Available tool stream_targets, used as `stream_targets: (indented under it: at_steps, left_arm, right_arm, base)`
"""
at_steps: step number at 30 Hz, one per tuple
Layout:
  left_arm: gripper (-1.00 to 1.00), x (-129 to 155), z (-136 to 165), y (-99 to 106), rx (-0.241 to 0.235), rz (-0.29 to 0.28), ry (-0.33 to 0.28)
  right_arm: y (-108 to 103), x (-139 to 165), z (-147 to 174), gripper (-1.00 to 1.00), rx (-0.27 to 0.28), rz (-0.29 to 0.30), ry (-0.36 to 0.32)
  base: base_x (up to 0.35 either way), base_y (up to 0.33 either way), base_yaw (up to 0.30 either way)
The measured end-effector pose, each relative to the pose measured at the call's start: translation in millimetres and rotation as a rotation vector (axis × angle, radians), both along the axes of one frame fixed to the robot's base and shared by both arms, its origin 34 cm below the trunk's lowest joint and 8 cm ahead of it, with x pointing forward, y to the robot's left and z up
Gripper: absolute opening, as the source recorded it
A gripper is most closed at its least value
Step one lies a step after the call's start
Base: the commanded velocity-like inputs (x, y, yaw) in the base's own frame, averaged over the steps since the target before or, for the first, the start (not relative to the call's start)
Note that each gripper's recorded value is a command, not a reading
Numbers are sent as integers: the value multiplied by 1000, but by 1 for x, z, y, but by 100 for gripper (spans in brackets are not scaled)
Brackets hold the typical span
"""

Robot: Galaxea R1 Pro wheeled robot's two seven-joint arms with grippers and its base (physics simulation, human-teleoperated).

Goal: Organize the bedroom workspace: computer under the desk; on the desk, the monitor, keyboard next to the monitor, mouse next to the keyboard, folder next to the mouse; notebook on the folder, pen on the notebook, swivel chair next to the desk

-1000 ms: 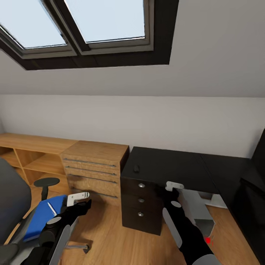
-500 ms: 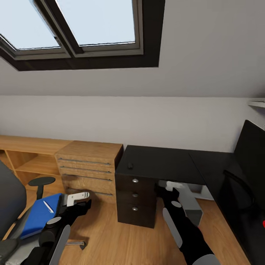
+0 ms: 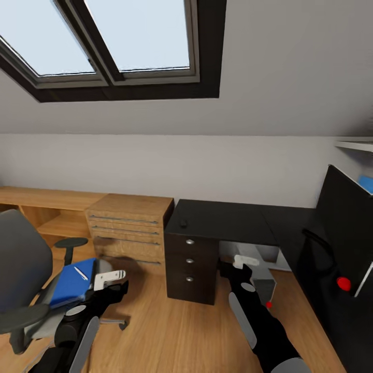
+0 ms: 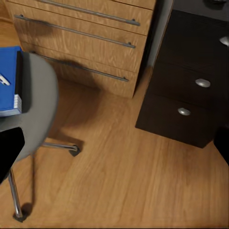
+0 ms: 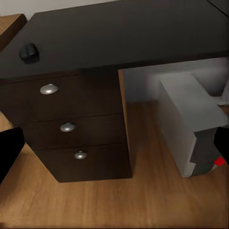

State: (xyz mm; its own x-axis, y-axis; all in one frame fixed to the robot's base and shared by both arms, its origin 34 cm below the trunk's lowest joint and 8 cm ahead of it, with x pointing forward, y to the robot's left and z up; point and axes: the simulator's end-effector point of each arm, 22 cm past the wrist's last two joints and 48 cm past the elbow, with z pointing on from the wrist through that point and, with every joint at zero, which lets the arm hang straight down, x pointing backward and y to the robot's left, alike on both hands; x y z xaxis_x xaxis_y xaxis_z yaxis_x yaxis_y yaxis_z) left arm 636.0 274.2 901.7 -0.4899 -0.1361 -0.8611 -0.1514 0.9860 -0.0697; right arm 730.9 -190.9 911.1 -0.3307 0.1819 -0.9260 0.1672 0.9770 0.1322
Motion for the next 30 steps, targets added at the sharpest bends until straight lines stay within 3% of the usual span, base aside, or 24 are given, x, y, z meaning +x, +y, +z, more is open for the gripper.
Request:
stream_targets:
  at_steps: [11, 30]
  left_arm:
    - [100, 0, 0, -1, 0, -1, -1]
    - [100, 0, 9, -1, 1, -1, -20]
  right_arm:
    - [-4, 0, 0, 100, -6, -5, 0]
    - [-6, -1, 8, 100, -9, -9, -12]
  base:
    - [-337, -119, -20]
    - [-322, -165, -180]
